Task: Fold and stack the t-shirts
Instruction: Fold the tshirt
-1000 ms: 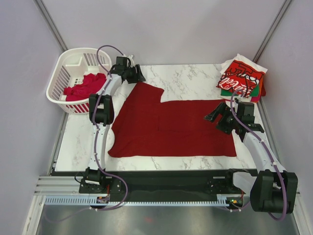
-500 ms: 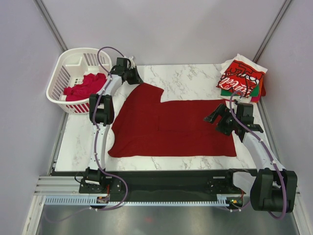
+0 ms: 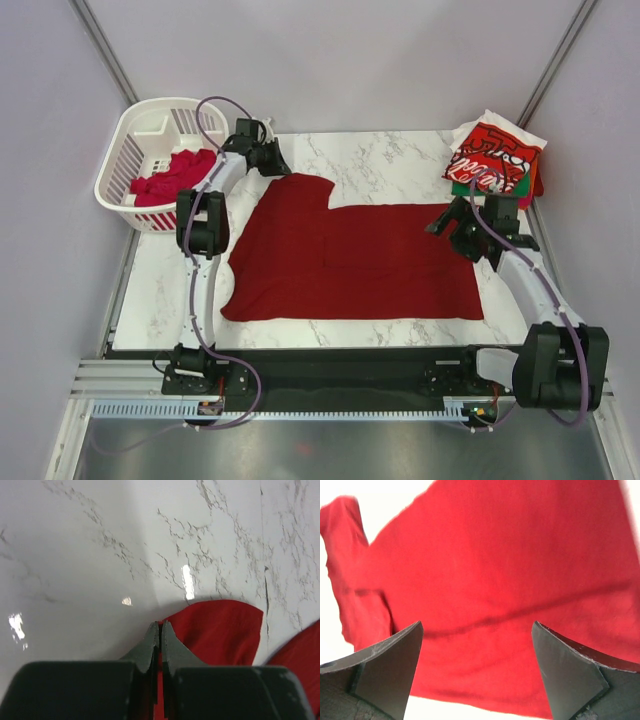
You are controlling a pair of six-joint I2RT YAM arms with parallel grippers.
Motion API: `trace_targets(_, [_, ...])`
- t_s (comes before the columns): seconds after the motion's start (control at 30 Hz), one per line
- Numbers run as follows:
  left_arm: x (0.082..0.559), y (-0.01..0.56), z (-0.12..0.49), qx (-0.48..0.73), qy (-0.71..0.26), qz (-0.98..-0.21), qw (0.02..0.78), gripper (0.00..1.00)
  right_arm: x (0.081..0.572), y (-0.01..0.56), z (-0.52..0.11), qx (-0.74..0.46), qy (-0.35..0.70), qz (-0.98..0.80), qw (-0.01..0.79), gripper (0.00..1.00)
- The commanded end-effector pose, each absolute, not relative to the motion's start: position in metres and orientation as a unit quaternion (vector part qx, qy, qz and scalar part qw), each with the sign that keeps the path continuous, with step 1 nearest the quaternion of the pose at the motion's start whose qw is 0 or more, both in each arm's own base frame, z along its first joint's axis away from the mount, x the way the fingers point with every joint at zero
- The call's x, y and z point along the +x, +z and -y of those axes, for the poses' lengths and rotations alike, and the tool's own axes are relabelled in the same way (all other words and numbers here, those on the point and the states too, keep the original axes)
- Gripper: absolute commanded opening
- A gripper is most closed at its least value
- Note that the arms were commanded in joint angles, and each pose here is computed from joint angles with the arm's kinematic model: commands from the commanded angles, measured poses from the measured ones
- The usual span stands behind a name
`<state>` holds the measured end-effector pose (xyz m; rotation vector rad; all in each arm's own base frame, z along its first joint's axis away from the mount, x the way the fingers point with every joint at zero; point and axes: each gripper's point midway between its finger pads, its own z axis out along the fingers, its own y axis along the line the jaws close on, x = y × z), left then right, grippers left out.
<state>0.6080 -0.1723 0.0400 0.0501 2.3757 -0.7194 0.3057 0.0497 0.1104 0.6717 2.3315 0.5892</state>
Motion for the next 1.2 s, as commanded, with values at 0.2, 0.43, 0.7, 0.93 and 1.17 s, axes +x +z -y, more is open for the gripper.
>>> trace_targets(0.2, [0.577, 0.152, 0.176, 0.010, -0.302, -0.879, 0.370, 0.02, 0.427, 0.158, 0.026, 0.282, 0.049, -0.867, 0.407, 0.91])
trace_targets(0.43, [0.551, 0.164, 0.161, -0.005, -0.270, -0.886, 0.376, 0.02, 0.463, 0.117, 0.044, 0.262, -0.008, -0.888, 0.377, 0.70])
trace_targets(0.7, [0.546, 0.158, 0.169, -0.001, -0.288, -0.887, 0.361, 0.02, 0.486, 0.086, 0.055, 0.243, -0.039, -0.897, 0.368, 0.61])
trace_targets(0.93, [0.544, 0.153, 0.170, 0.000, -0.283, -0.890, 0.357, 0.02, 0.487, 0.051, 0.054, 0.241, -0.042, -0.908, 0.339, 0.59])
trace_targets(1.17, [0.544, 0.149, 0.170, -0.001, -0.282, -0.892, 0.355, 0.02, 0.485, 0.028, 0.058, 0.251, -0.039, -0.908, 0.332, 0.56])
